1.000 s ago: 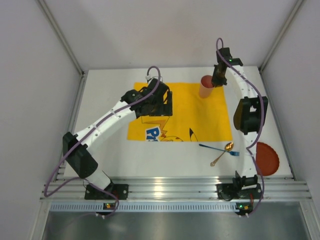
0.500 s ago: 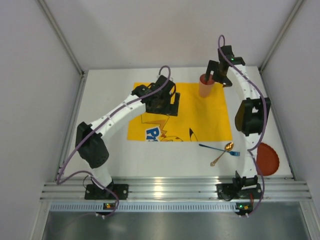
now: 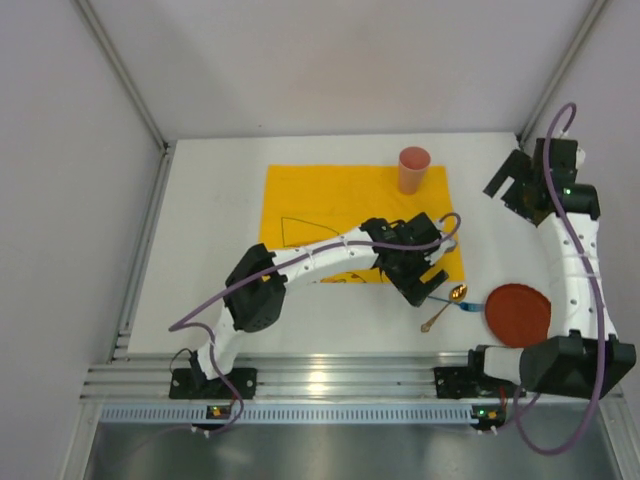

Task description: Set the dinner table for one person

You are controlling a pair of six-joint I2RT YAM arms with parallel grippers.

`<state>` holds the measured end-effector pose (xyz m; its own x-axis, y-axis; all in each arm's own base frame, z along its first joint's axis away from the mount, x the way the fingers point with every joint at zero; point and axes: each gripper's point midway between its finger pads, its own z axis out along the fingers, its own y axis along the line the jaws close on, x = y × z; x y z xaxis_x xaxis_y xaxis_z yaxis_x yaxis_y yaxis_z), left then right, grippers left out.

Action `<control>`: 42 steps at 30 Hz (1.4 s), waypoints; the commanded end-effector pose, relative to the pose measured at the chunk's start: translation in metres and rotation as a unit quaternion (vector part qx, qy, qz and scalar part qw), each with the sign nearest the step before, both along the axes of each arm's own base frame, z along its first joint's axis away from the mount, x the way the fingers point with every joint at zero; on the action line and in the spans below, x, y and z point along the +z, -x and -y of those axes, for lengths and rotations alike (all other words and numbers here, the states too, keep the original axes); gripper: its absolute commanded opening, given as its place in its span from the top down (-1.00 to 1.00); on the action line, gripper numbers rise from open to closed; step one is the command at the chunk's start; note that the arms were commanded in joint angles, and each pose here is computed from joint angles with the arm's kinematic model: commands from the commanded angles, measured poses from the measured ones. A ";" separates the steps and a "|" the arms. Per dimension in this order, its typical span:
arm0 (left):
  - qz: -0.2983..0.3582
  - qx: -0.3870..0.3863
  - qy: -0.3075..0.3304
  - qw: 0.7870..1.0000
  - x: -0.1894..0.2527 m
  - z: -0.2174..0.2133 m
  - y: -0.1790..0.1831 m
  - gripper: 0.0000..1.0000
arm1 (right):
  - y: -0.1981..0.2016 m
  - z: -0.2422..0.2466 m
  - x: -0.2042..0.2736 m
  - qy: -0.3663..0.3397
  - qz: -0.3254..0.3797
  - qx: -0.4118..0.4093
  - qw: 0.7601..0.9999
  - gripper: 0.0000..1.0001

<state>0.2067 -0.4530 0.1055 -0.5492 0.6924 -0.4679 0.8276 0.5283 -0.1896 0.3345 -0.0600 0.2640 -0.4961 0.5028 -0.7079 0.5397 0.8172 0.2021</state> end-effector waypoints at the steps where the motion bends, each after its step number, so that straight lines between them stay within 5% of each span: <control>1: 0.040 -0.058 0.061 0.996 0.022 0.033 -0.007 -0.96 | 0.027 -0.029 -0.028 -0.045 -0.027 0.033 0.998 -0.99; 13: 0.068 -0.098 0.079 0.990 -0.010 0.080 -0.008 -0.75 | 0.111 -0.053 0.037 -0.066 0.029 0.057 0.996 -0.99; 21: 0.088 -0.146 0.118 0.978 -0.032 0.122 0.007 -0.71 | 0.150 -0.043 0.025 -0.027 -0.020 0.056 0.998 -0.99; 29: 0.122 -0.176 0.055 0.975 -0.091 0.128 0.035 -0.58 | 0.166 -0.037 0.014 -0.007 -0.045 0.053 0.998 -1.00; 38: 0.137 -0.128 -0.009 0.982 -0.134 0.110 0.022 0.62 | 0.171 -0.035 0.014 0.003 -0.045 0.056 0.997 -0.99; 42: 0.155 -0.110 -0.017 0.982 -0.128 0.108 0.013 0.85 | 0.173 -0.037 0.009 0.000 -0.047 0.063 0.997 -1.00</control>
